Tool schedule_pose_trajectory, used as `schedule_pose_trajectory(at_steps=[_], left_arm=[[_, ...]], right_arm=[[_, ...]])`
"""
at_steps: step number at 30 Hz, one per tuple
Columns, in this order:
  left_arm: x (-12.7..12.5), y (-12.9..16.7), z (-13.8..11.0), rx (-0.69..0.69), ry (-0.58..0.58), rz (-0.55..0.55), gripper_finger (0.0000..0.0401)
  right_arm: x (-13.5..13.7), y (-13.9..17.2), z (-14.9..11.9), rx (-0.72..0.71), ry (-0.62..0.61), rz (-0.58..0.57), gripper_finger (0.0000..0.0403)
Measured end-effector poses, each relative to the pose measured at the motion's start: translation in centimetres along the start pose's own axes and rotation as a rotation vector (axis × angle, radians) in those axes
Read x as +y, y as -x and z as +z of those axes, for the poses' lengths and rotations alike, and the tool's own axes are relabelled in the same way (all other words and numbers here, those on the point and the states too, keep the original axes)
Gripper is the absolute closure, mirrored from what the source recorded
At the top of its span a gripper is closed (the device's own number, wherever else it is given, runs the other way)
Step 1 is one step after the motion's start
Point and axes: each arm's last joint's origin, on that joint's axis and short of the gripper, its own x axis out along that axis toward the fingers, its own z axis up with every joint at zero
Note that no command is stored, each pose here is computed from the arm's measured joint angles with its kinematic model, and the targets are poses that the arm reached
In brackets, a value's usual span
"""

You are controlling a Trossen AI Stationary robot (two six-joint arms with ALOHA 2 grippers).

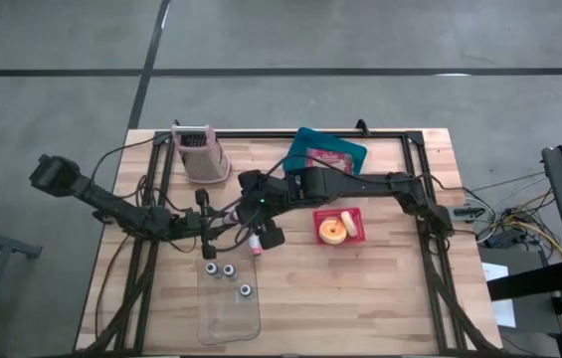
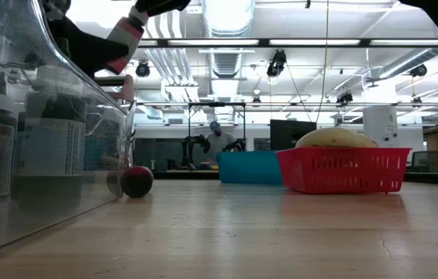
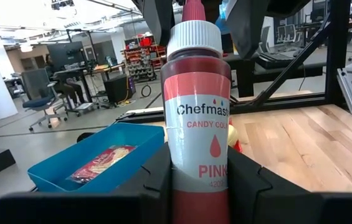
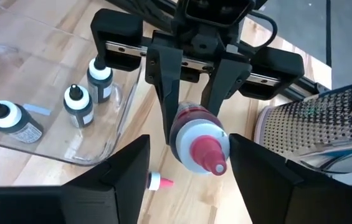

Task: Pick & Place Food Item
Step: Put the top pink food coloring bottle into the transparent bin

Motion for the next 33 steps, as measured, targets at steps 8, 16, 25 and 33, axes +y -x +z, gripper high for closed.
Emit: schedule_pose_trajectory(at_steps=[8, 16, 25, 33], left_arm=[[0.0, 0.0, 0.0, 0.004, 0.005, 0.0, 0.0306], [0.0, -0.1, -0.2, 0.016, 0.007, 0.003, 0.0306], [0.0, -0.3, -0.6, 0.034, 0.008, 0.011, 0.0306], [0.0, -0.3, -0.6, 0.037, 0.006, 0.005, 0.0306]], right_arm=[[-0.1, -0.2, -0.1, 0.01, -0.003, -0.022, 0.0207], [0.1, -1.5, -0.4, 0.028, 0.004, -0.019, 0.0207], [0.1, -1.5, -0.6, 0.051, 0.009, -0.035, 0.0217], [0.1, -1.5, -0.7, 0.071, -0.005, -0.031, 0.0277]])
